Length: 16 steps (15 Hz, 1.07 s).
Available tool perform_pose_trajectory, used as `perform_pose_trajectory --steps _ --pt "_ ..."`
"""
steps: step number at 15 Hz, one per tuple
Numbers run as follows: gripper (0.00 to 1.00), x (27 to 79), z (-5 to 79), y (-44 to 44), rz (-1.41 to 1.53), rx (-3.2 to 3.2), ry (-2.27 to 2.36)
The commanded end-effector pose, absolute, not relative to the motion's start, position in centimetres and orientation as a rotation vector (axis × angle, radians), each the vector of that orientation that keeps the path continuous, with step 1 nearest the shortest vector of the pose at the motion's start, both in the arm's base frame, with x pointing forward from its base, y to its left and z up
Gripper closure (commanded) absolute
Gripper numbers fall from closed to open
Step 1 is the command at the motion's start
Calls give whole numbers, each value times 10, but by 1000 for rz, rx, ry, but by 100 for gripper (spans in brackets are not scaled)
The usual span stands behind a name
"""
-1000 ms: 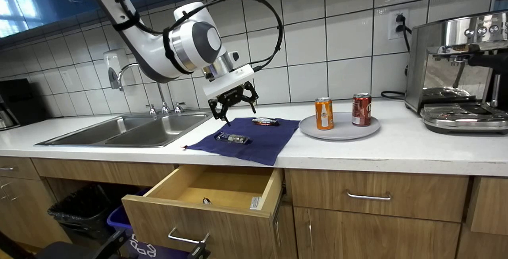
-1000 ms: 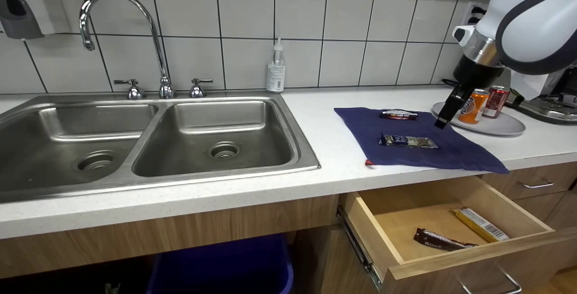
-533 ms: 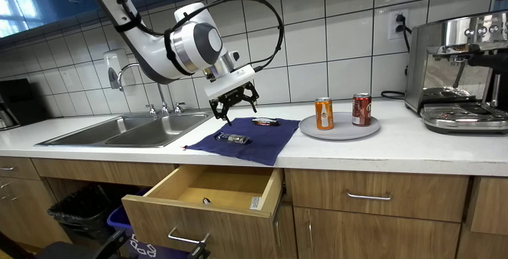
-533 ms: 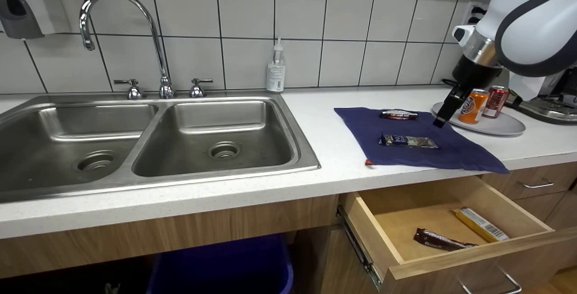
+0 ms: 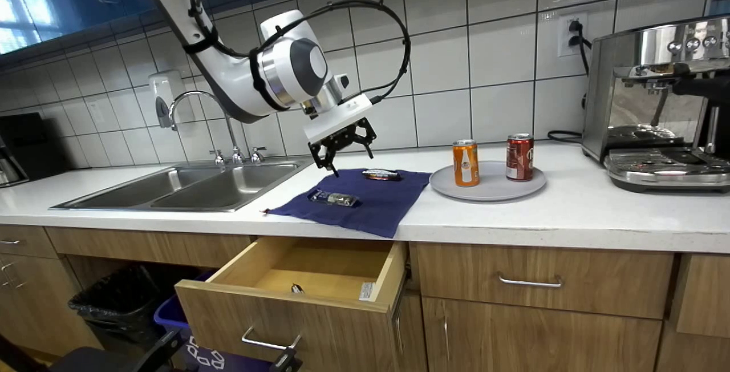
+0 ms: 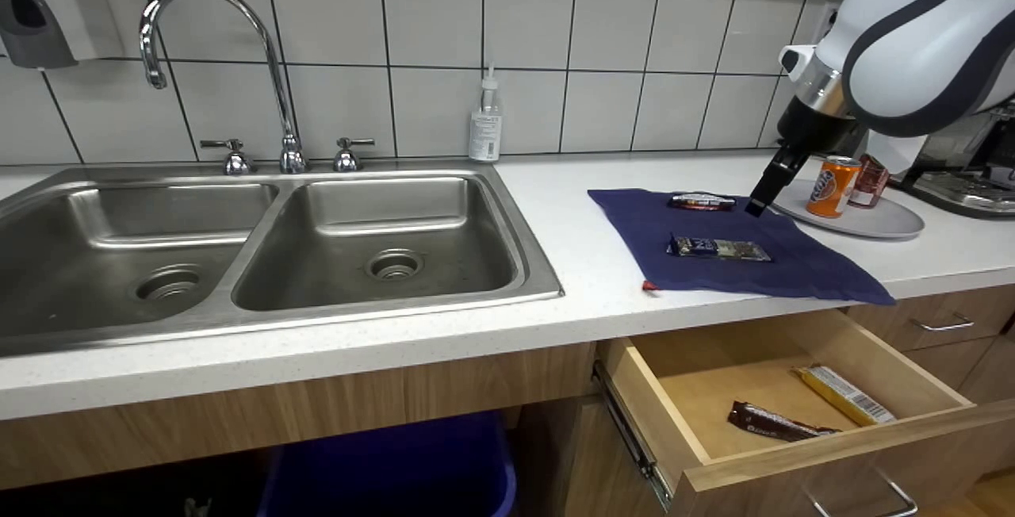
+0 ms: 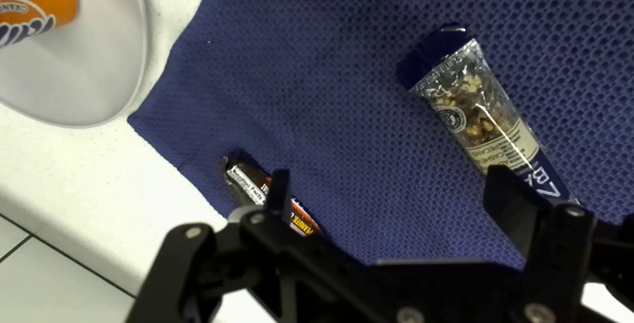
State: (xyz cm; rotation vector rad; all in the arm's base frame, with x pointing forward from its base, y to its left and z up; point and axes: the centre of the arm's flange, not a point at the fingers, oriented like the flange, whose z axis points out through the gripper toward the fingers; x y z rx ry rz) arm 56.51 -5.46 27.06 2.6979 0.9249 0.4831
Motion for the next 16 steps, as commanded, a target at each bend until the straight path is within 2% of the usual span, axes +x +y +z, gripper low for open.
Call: perform_pose_trajectory --steps 1,16 --pt "0 593 270 -57 503 2695 924" --pt "0 660 268 -74 392 2711 931"
